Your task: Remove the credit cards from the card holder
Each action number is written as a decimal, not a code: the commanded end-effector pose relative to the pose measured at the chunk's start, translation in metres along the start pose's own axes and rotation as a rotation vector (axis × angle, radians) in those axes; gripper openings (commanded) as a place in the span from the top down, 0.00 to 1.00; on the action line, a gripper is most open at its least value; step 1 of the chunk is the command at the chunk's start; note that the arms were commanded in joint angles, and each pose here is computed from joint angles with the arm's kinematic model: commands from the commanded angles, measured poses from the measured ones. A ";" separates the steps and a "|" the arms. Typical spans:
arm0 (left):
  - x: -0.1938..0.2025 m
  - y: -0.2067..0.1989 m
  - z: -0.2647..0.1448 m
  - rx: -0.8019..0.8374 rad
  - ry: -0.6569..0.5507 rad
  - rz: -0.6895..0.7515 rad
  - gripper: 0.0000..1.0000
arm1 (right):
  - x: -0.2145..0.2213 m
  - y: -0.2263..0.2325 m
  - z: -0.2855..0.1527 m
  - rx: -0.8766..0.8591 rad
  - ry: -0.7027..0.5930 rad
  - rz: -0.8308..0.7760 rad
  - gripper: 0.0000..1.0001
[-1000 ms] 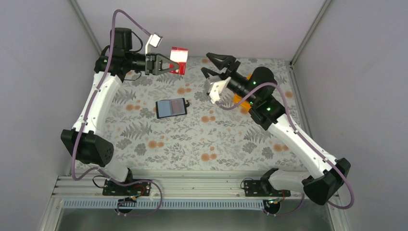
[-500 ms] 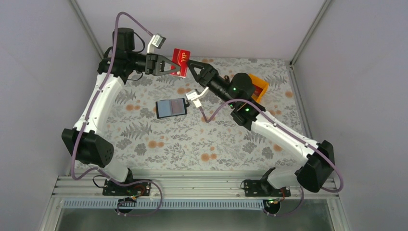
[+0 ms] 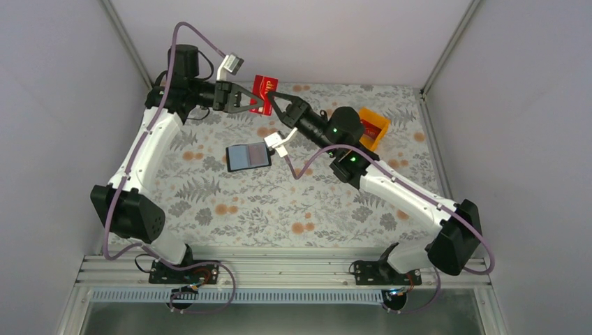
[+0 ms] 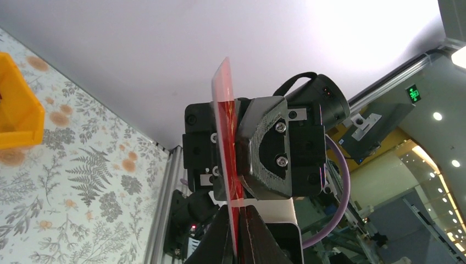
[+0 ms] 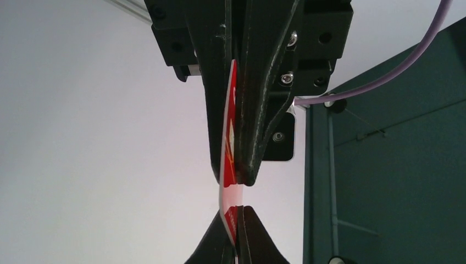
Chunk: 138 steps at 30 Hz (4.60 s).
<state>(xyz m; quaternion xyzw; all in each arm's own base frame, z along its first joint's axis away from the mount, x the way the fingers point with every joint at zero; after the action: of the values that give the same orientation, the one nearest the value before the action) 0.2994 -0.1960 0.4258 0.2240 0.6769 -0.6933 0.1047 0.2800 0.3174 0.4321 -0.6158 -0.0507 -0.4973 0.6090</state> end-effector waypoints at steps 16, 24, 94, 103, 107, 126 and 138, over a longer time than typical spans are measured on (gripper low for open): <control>-0.055 0.077 -0.097 -1.001 -0.310 0.403 0.00 | 0.060 0.106 -0.026 -0.582 0.718 1.070 0.96; -0.031 0.123 -0.133 -1.054 -0.300 0.245 0.00 | 0.035 0.287 -0.128 -1.259 1.151 1.077 0.96; -0.003 0.181 -0.144 -1.098 -0.189 0.175 0.00 | 0.140 0.333 -0.132 -0.916 1.286 1.300 0.01; 0.064 0.250 -0.177 -1.226 -0.036 -0.028 0.00 | 0.071 0.194 -0.012 -0.594 0.616 2.209 0.38; 0.086 0.277 -0.173 -1.160 -0.018 -0.121 0.03 | -0.033 0.207 0.025 -0.862 0.489 2.383 0.46; 0.122 0.334 -0.147 -0.912 -0.043 -0.334 0.16 | -0.215 0.307 0.042 -1.326 0.634 2.380 0.58; 0.126 0.345 -0.144 -0.880 -0.057 -0.366 0.18 | -0.217 0.317 0.043 -1.336 0.700 2.348 0.47</control>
<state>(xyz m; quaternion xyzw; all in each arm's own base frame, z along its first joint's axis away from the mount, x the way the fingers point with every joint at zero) 0.3648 -0.0542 0.0690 0.0213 0.9361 -0.3410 0.0838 0.4030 0.3892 0.0712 -0.3224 0.8804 0.2578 0.2333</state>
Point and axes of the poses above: each gripper's point midway between its finger pads, its own z axis out along the fingers, its own y axis along the line the jaws close on, x = y × z, the point moved 4 cm from there along -z, back along the fingers, and after that the axes turned 13 degrees about -z, right-handed, at the moved point
